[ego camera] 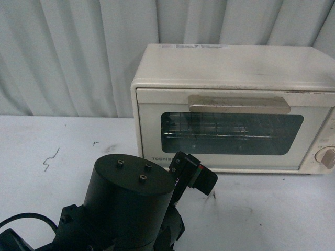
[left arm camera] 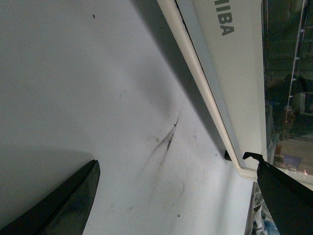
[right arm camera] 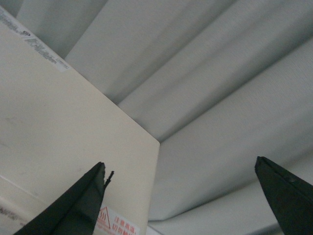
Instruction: Open oven
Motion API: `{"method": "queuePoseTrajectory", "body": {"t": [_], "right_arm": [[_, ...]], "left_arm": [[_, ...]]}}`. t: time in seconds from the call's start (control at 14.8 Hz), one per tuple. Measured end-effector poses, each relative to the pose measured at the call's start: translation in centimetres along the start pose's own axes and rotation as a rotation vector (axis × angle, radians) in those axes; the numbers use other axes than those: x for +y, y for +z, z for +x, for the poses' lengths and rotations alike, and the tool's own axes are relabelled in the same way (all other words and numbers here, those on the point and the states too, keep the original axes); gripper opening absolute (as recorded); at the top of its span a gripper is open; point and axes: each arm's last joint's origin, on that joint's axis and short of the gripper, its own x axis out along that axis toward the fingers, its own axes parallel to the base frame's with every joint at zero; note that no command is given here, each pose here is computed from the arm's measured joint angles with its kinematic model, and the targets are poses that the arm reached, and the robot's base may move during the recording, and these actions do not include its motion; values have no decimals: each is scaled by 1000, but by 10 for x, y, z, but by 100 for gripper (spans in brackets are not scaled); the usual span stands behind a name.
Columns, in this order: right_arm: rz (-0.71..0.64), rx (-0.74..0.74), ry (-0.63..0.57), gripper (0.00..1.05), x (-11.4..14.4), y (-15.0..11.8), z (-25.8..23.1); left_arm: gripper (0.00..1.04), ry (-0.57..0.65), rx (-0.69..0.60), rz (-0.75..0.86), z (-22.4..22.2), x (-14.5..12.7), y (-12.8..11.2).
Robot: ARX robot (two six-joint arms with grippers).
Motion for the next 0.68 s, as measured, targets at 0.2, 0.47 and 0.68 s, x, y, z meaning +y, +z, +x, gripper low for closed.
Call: {"method": "queuePoseTrajectory", "body": {"t": [0.2,0.47,0.68], "right_arm": [[-174,-48,105,62,11,16,23],[-403,-93,327,2,37,24,23],[-496,-146,410,2,46,24,21]], "left_arm": [[98,0,-1,0,0,0,0],[98,4,0,1,0,0,0],[98,7,-1,1,0,0,0]]}}
